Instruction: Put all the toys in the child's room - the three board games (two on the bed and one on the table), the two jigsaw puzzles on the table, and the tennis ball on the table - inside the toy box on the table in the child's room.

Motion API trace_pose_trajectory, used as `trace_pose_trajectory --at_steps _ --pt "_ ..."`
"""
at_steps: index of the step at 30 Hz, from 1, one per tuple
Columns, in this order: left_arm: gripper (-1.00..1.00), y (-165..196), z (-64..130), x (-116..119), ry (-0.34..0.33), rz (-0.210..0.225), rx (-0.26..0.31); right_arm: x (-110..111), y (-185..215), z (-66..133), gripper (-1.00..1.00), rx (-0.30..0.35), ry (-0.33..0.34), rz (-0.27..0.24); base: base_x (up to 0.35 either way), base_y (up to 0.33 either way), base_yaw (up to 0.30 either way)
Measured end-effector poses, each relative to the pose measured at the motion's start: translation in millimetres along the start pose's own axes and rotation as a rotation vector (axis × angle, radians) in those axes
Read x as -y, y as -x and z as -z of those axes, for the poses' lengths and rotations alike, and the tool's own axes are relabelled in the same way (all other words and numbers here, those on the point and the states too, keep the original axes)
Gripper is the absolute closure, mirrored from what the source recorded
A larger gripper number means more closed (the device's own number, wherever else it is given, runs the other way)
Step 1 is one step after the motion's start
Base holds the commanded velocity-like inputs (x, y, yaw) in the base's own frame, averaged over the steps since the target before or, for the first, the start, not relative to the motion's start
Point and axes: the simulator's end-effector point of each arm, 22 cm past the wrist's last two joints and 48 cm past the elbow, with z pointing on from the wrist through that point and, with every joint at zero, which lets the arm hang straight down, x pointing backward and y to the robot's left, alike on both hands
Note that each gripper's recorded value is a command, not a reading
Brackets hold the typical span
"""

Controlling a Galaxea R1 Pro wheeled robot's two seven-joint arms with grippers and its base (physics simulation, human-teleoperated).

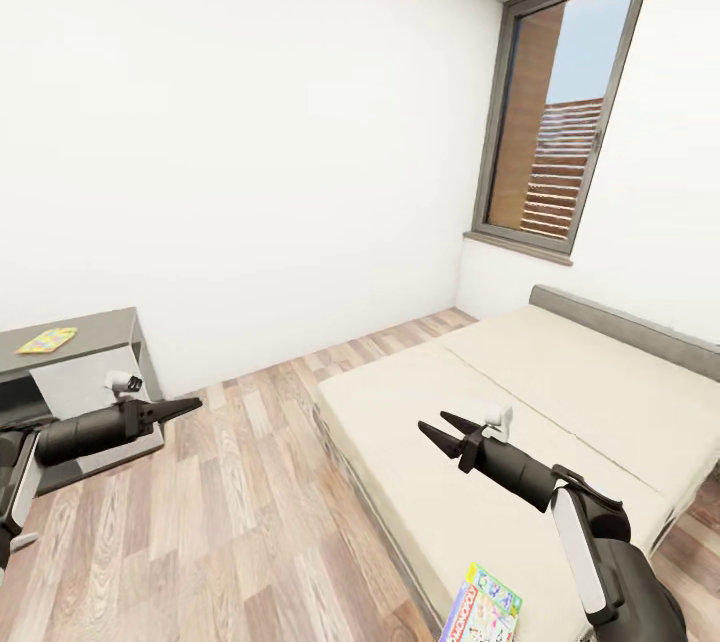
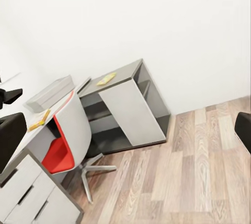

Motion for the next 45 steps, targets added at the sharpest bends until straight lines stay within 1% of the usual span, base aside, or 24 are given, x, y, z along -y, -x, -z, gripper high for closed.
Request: trace_pose_trajectory --at_steps 7,18,45 --pt "-1.0 1 0.4 2 -0.001 -0.004 0.001 -2 2 0.2 -1.0 0.002 0.002 0.003 0.0 0.241 -0.257" --pt "-1.0 3 1.3 5 -0.003 -0.01 0.004 0 -2 1.1 -1.0 -0.002 -0.002 -0.008 0.0 0.249 -0.257" --pt "-1.0 7 3.2 14 -0.01 -0.025 0.012 -5 6 2.7 -1.0 0.008 0.004 0.008 0.0 0.011 -0.257"
